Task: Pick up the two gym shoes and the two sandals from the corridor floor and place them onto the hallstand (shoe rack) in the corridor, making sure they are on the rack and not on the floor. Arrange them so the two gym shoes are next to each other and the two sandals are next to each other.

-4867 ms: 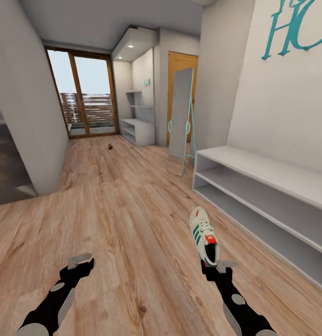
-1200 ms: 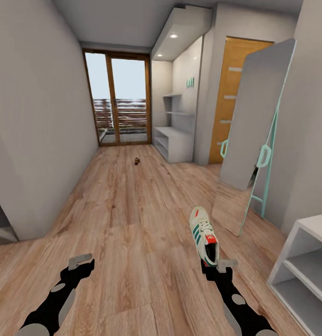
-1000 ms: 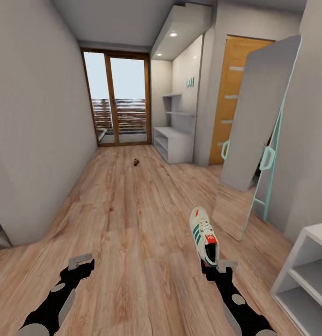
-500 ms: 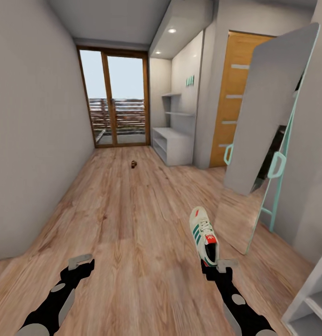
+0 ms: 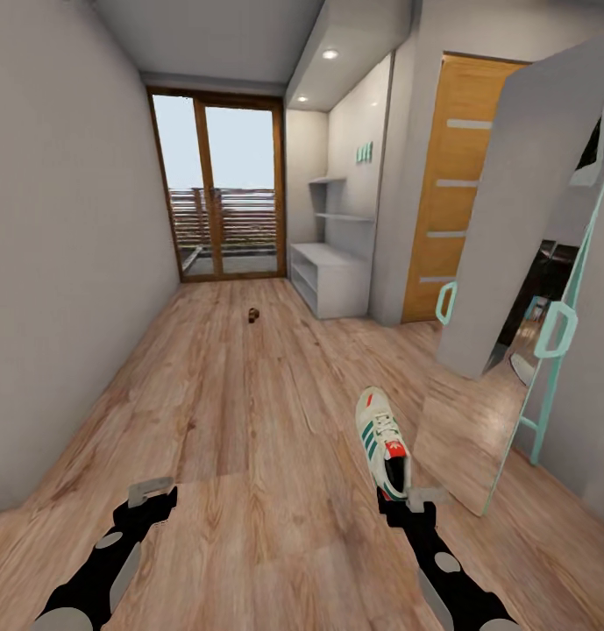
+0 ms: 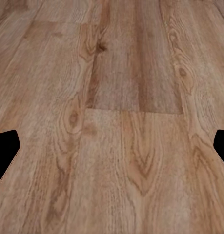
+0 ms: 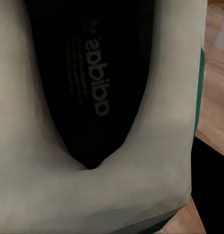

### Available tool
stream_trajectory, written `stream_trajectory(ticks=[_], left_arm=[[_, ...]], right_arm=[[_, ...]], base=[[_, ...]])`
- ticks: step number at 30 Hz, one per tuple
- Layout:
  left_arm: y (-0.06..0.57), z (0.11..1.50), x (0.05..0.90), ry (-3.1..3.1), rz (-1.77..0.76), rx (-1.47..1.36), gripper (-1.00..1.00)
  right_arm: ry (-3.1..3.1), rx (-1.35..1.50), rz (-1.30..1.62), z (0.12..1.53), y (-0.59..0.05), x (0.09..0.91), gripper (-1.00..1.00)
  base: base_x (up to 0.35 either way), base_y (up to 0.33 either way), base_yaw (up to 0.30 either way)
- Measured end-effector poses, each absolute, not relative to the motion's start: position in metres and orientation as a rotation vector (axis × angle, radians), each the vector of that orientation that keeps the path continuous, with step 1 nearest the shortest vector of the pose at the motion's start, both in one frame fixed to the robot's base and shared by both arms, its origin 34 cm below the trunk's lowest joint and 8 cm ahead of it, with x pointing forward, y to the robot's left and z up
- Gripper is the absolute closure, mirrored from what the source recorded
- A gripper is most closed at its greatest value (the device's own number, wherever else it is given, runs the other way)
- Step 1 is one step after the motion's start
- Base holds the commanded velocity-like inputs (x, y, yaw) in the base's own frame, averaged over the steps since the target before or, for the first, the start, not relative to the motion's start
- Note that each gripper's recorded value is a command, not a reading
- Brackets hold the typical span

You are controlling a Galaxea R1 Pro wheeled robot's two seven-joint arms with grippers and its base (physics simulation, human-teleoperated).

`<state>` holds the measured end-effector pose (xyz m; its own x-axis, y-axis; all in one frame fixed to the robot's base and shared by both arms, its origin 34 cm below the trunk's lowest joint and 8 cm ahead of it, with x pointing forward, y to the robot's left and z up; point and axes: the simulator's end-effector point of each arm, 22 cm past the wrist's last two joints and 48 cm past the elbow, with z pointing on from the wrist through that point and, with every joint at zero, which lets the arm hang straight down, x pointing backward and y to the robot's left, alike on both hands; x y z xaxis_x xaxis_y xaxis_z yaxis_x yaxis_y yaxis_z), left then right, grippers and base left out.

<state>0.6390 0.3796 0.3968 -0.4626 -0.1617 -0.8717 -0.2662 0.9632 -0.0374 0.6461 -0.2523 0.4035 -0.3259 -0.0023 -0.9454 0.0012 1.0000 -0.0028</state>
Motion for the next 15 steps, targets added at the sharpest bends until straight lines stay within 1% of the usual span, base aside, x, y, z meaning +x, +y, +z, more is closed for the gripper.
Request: stream_trajectory(ticks=[5,15], left_arm=[[0.3796,0.3994,0.6395,2.057,0.125,-0.303,-1.00],[0.3796,0.4000,0.6397,2.056,0.124,-0.303,-1.00]], right_arm=[[1.898,-0.001,-0.004,0.4061,-0.2523,0.6466,1.00],[1.897,-0.001,-0.004,0.4067,-0.2523,0.6467,1.00]], base=[[0.346,0.000,0.060],[0.346,0.000,0.007]])
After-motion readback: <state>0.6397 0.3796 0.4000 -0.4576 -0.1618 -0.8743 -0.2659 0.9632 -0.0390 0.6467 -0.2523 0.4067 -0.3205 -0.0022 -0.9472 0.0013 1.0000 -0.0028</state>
